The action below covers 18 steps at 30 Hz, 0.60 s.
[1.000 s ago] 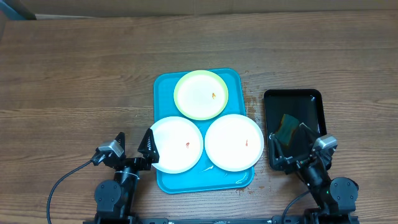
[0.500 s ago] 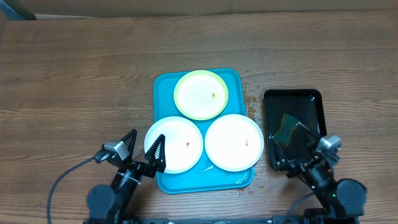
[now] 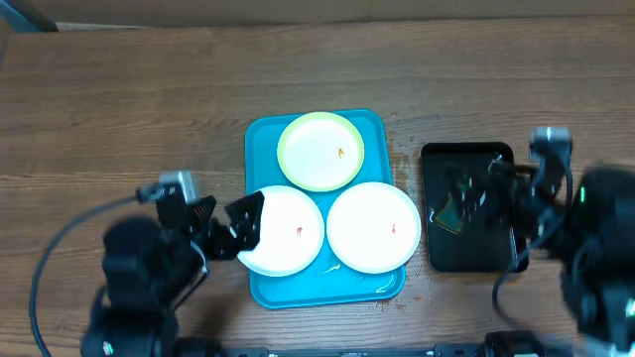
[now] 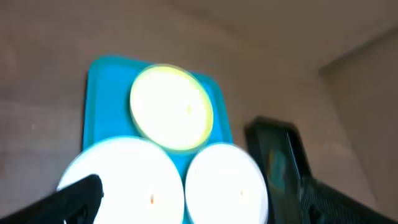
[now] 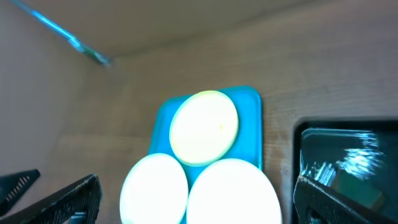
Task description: Clean dirty plates on tray and stack at the side
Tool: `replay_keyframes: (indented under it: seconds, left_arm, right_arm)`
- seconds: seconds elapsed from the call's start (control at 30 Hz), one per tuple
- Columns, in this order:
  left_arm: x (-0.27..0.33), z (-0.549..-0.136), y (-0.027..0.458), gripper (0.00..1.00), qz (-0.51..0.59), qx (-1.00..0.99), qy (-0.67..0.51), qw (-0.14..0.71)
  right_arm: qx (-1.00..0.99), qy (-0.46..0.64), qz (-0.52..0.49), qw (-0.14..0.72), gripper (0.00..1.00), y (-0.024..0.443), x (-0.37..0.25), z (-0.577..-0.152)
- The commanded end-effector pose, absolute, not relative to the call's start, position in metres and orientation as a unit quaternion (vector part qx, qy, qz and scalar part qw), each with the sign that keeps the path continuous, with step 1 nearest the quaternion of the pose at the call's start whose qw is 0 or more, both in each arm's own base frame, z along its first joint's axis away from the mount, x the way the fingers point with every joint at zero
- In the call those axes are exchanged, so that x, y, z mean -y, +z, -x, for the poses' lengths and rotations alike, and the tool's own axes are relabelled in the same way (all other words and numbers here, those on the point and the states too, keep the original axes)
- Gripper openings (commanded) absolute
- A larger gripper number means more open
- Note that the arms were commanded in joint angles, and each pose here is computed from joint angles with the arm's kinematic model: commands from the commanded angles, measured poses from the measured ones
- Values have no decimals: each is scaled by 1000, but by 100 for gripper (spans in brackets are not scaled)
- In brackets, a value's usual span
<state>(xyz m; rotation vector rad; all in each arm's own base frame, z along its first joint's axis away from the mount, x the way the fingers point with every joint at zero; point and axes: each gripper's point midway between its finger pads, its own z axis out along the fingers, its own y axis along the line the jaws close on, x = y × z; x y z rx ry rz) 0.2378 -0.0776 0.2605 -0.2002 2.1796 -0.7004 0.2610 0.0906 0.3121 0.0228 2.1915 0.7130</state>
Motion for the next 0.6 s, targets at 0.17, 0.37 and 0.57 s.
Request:
replay_keyframes:
  seconds: [0.17, 0.37, 0.57]
  left_arm:
    - [99, -252, 262, 100, 27, -913, -289, 286]
    - [125, -251, 254, 100, 10, -905, -364, 218]
    - [136, -249, 242, 100, -39, -922, -311, 225]
  right_arm:
    - [-896, 299, 25, 328, 100, 309, -106, -298]
    - [-948, 219, -84, 216, 100, 240, -78, -303]
    - [-969, 125, -195, 90, 88, 149, -50, -294]
